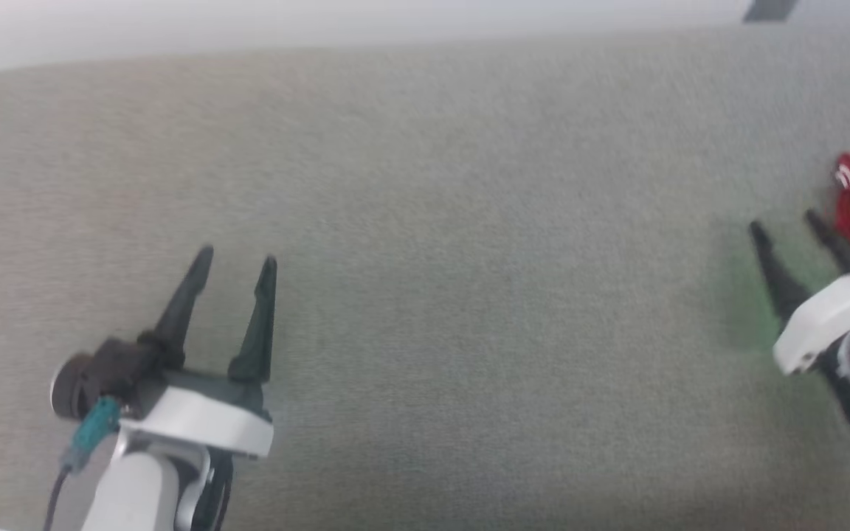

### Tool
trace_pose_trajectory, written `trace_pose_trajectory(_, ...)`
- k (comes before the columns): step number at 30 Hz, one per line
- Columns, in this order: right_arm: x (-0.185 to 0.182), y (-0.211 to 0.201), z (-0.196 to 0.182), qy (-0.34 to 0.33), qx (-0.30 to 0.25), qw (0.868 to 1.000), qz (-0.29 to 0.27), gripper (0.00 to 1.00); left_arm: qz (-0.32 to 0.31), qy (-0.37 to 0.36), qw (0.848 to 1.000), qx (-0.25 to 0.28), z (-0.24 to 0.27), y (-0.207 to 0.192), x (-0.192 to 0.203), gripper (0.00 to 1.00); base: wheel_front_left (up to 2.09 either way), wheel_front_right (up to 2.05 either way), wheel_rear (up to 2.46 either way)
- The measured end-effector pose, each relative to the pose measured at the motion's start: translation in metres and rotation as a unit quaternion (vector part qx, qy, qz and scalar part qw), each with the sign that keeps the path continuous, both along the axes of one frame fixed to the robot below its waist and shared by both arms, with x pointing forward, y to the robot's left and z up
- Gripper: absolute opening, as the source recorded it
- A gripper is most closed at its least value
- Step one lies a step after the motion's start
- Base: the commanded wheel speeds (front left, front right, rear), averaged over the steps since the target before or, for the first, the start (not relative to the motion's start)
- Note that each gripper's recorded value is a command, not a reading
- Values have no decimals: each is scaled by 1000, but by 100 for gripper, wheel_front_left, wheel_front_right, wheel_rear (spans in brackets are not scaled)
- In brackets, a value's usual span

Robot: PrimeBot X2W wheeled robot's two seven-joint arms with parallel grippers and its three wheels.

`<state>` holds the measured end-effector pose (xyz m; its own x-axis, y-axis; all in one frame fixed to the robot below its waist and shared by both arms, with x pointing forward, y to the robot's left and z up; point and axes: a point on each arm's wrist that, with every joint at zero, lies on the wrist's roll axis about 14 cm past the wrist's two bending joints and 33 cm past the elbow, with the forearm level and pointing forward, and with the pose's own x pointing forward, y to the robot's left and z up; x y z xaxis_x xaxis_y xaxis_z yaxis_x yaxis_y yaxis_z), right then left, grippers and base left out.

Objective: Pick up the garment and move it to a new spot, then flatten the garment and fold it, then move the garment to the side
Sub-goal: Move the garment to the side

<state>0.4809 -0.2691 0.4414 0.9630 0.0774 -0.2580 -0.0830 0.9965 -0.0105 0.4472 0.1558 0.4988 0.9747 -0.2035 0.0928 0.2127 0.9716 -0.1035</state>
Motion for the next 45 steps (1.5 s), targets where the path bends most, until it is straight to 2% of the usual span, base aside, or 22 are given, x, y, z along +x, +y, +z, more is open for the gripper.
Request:
trace_pose_trajectory(5,-15,47,9,-27,33,998,46,100,46,11,999,-2,0,28,-33,100,0,0,0)
trace_pose_trajectory(12,-24,69,37,-80,60,993,59,100,83,18,996,-13,-1,48,-59,100,0,0,0)
trace_pose_trajectory(16,-32,72,54,-112,60,990,59,100,92,21,995,-24,-2,52,-69,100,0,0,0)
trace_pose_trajectory(25,-59,69,65,-142,73,986,38,100,104,20,994,-22,-1,62,-89,100,0,0,0)
trace_pose_trajectory(35,-84,64,70,-156,80,984,20,100,113,18,993,-23,1,68,-105,100,0,0,0)
trace_pose_trajectory(45,-89,67,75,-159,88,983,13,100,111,18,993,-21,1,66,-106,100,0,0,0)
